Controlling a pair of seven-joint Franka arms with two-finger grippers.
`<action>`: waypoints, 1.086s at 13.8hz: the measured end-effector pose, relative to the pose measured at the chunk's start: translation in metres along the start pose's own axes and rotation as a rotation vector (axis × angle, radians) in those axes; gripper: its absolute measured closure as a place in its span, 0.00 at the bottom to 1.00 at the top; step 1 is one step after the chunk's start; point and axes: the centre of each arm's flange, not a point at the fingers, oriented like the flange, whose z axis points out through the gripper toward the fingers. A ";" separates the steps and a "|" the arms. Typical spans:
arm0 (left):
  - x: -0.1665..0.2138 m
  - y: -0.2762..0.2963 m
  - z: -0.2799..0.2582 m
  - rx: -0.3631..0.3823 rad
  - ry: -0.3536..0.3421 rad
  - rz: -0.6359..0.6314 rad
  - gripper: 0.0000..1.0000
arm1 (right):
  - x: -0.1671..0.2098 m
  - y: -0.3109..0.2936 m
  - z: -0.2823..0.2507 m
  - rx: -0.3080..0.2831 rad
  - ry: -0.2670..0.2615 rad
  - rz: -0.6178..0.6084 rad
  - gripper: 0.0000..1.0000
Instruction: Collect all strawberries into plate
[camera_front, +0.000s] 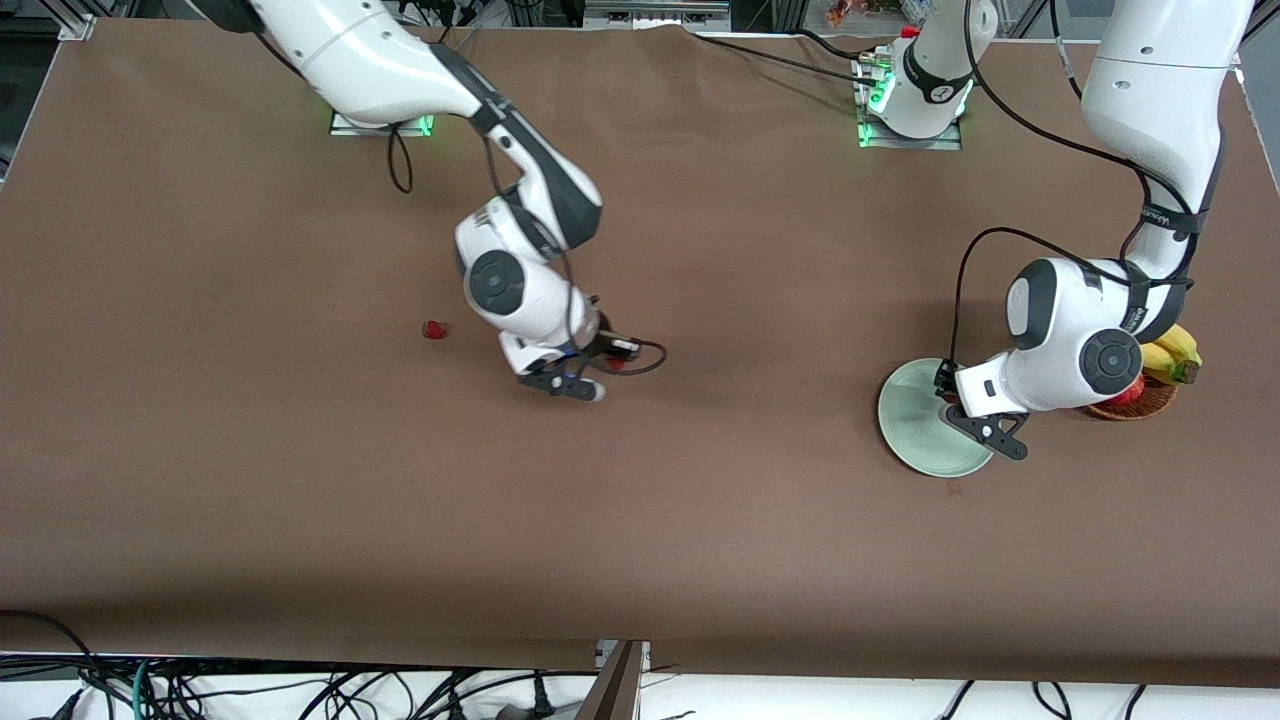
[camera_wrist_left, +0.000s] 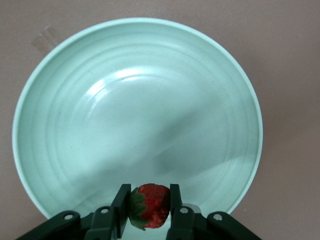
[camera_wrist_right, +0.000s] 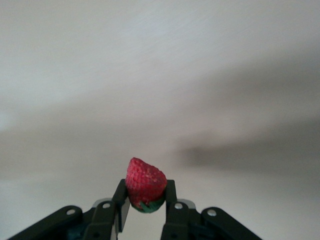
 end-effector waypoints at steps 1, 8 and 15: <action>0.001 0.002 0.000 -0.001 0.001 0.003 0.64 | -0.016 -0.016 0.016 0.042 0.020 0.033 0.68; 0.003 0.004 0.005 -0.006 -0.003 0.011 0.39 | -0.067 -0.064 0.097 0.176 0.041 0.098 0.68; 0.006 0.027 -0.072 -0.015 -0.022 -0.009 0.00 | -0.041 -0.085 0.060 0.237 0.107 0.074 0.20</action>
